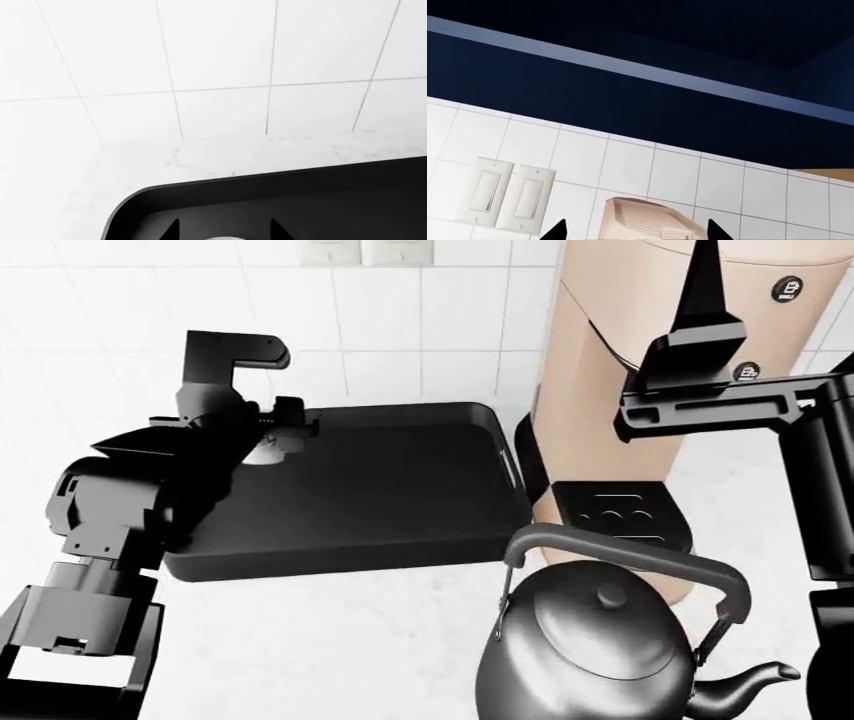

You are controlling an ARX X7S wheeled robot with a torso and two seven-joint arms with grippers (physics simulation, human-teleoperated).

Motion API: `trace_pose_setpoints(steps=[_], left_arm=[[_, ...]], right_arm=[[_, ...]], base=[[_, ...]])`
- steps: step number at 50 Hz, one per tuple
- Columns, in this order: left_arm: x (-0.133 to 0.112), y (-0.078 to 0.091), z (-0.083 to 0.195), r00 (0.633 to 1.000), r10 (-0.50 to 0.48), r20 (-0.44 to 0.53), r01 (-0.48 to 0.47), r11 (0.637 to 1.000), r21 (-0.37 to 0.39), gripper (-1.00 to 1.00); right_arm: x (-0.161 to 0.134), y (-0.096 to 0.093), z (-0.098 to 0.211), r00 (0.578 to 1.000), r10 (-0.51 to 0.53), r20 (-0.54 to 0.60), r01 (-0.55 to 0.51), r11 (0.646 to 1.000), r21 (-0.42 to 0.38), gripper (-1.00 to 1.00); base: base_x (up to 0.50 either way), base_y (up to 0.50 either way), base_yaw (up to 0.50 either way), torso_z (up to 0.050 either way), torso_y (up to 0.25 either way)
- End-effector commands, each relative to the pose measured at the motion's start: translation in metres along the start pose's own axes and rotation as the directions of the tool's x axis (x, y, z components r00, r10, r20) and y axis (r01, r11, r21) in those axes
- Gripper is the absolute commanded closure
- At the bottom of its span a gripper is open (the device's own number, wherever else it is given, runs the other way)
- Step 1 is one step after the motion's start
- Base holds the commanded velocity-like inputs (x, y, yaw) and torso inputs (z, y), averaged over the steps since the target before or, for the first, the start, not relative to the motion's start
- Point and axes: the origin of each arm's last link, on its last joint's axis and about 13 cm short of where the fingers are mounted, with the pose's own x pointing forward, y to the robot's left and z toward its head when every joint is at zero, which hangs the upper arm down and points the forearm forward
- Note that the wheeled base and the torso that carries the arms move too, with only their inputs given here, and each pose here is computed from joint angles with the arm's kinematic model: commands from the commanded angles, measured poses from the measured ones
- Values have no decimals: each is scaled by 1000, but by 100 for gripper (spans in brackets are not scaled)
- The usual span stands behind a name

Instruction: Pick the kettle from the counter and place it on the tray. Then pick the mug from the cabinet and place it on the tray. Then close the cabinet doors.

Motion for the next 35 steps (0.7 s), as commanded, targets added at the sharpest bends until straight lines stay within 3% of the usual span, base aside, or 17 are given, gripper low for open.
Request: trace_pose_setpoints(steps=[1, 2, 17, 22, 29, 33, 35], left_arm=[[1, 3, -2, 1000, 22, -15, -23, 1000, -21, 100], [1, 3, -2, 1000, 21, -15, -22, 1000, -22, -100], [1, 4, -2, 1000, 17, -16, -18, 999, -27, -100], [-4, 4, 6, 1000, -16, 27, 17, 999, -39, -100], [-34, 2, 36, 975, -139, 171, 146, 989, -30, -100], [-63, 1, 53, 927, -264, 267, 269, 963, 20, -100], [-78, 0, 56, 893, -356, 277, 354, 934, 59, -100]], right_arm=[[0, 0, -1, 1000, -1, -3, 1, 1000, 2, -100], [0, 0, -2, 1000, -1, -3, 1, 1000, 2, -100], [0, 0, -2, 1000, -4, -5, 4, 1000, 4, -100], [0, 0, -3, 1000, -4, -7, 4, 1000, 6, -100], [-1, -1, -3, 1000, -6, -6, 6, 1000, 8, -100], [-2, -2, -3, 1000, -11, -7, 11, 1000, 11, -100], [-2, -2, -3, 1000, -13, -9, 14, 1000, 13, -100]], base=[[0, 0, 0, 0, 0], [0, 0, 0, 0, 10], [0, 0, 0, 0, 0], [0, 0, 0, 0, 0], [0, 0, 0, 0, 0], [0, 0, 0, 0, 0], [0, 0, 0, 0, 0]])
